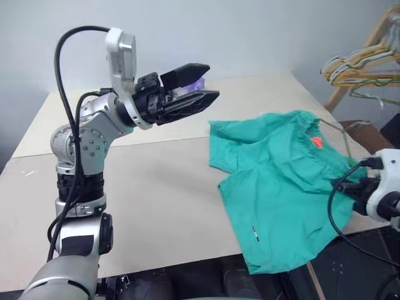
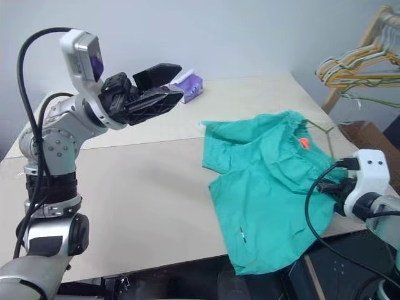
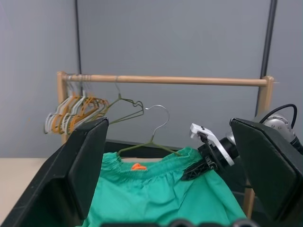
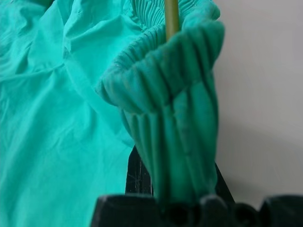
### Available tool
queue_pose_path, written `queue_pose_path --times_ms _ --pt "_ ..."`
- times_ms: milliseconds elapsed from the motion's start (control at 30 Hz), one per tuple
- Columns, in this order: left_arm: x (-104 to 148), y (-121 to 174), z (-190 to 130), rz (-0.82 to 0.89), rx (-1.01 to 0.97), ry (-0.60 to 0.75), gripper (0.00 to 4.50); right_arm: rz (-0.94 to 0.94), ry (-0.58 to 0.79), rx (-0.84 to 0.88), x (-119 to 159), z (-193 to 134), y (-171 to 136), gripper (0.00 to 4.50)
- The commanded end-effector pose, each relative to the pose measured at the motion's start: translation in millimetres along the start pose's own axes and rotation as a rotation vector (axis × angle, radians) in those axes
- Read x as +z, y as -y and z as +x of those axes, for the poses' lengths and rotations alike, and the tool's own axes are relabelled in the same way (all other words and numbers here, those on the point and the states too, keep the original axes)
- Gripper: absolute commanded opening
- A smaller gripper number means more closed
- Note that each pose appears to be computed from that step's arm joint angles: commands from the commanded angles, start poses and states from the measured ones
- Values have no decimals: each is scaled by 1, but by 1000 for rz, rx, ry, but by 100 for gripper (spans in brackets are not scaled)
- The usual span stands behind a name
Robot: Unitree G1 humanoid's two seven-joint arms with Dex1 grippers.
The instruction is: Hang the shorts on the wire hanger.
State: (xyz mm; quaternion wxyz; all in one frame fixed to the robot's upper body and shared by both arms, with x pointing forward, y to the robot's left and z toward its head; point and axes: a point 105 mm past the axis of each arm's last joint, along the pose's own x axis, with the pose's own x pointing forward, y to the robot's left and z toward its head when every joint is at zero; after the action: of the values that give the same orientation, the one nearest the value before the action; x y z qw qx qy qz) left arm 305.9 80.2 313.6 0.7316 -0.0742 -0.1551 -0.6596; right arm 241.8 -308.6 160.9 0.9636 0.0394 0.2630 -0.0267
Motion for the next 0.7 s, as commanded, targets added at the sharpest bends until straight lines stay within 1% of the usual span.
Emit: queue_pose_path --times_ms 33,133,233,333,500,700 --pt "10 2 5 55 -36 8 443 48 77 -154 19 -16 28 0" --pt "9 2 5 56 -39 7 443 95 108 -270 32 -23 50 0" --pt "8 2 5 61 -40 1 443 126 132 -359 47 -28 65 0" --pt "8 2 4 64 -36 0 443 178 166 -446 68 -32 79 0" --pt "10 2 5 78 -25 4 443 298 188 -525 90 -32 96 0" --pt "11 2 5 98 -12 3 443 521 190 -560 108 -31 117 0"
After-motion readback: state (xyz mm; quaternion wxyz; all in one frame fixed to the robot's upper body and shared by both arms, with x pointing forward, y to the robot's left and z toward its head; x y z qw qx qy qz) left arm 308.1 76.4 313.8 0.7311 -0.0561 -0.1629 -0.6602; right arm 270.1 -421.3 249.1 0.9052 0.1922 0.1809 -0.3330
